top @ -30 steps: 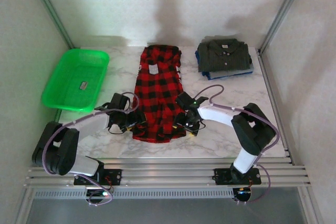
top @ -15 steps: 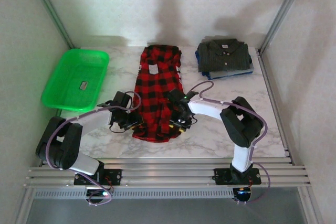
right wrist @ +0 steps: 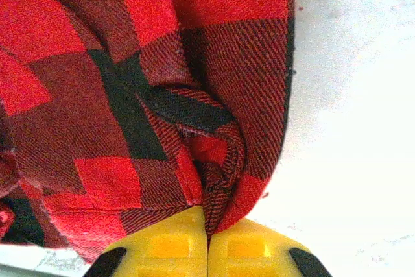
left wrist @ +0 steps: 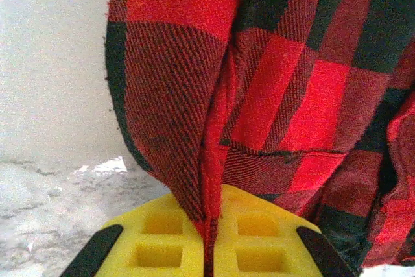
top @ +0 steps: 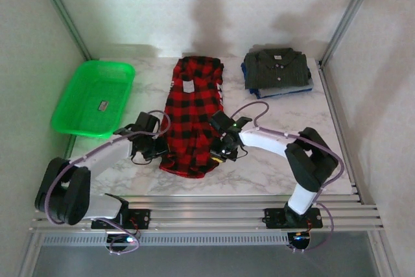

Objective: Fold and stack the long sleeve shirts

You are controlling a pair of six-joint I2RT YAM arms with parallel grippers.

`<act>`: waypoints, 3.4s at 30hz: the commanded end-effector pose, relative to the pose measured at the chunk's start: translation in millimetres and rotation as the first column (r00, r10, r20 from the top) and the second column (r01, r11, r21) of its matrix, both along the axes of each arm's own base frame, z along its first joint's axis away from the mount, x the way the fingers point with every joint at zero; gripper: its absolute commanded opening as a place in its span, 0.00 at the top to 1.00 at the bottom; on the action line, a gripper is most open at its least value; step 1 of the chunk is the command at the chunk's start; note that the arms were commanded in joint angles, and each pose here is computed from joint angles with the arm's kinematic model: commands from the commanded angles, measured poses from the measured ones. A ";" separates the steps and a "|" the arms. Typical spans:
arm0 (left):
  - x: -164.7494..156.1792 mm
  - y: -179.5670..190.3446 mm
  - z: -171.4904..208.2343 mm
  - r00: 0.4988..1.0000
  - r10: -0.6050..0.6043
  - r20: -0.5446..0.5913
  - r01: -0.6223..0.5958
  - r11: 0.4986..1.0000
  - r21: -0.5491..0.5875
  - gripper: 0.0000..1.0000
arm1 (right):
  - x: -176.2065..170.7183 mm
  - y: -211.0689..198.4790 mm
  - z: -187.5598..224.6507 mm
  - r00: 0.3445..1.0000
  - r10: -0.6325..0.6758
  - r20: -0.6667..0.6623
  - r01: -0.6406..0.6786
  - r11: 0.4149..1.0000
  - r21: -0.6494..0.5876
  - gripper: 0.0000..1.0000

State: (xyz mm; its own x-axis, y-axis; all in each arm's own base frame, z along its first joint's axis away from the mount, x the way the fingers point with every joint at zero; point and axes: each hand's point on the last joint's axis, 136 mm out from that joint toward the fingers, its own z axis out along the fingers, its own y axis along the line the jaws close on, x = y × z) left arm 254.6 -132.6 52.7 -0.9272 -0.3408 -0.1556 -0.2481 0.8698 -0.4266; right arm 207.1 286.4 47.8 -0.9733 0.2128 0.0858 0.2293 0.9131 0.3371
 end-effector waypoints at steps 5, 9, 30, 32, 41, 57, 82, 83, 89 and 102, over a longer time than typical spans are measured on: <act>-26.4 4.0 33.9 1.000 0.015 0.011 -0.015 1.000 -0.026 0.98 | -43.2 15.4 20.9 0.999 0.038 -0.037 -0.037 0.998 0.045 1.00; -23.5 -3.2 57.2 0.999 0.012 0.046 -0.008 0.997 -0.080 0.98 | -29.6 21.9 52.3 0.999 0.028 0.032 -0.030 0.997 0.077 1.00; 125.4 -6.9 113.1 0.984 0.098 0.148 -0.053 0.958 -0.282 0.99 | 130.8 12.7 111.9 0.987 -0.050 0.152 0.017 0.978 0.210 1.00; 135.7 -4.5 107.6 0.985 0.095 0.141 -0.053 0.960 -0.276 0.99 | 141.5 12.8 106.8 0.989 -0.052 0.141 0.021 0.977 0.214 1.00; 167.4 9.1 75.8 0.989 0.111 0.095 -0.085 0.965 -0.247 0.99 | 176.1 -0.7 69.1 0.993 -0.087 0.084 0.069 0.979 0.194 1.00; 213.8 0.9 49.3 0.992 0.117 0.044 -0.101 0.957 -0.271 0.47 | 232.3 10.5 29.0 0.990 -0.134 0.039 0.121 0.966 0.229 0.62; 74.7 30.5 70.7 0.982 0.180 0.048 -0.170 0.972 -0.164 1.00 | 107.5 38.7 61.6 0.969 -0.050 0.243 -0.027 0.952 0.305 0.97; 71.4 29.4 64.0 0.983 0.177 0.037 -0.170 0.974 -0.153 1.00 | 107.8 44.0 57.2 0.969 -0.053 0.241 -0.024 0.952 0.307 0.97; 79.4 4.8 41.5 0.990 0.141 0.012 -0.136 0.972 -0.190 1.00 | 118.8 61.9 29.6 0.975 -0.046 0.217 -0.018 0.959 0.284 1.00; 145.4 -16.6 26.2 0.993 0.109 0.045 -0.099 0.979 -0.179 1.00 | 172.0 67.7 16.0 0.970 -0.096 0.222 0.039 0.968 0.247 1.00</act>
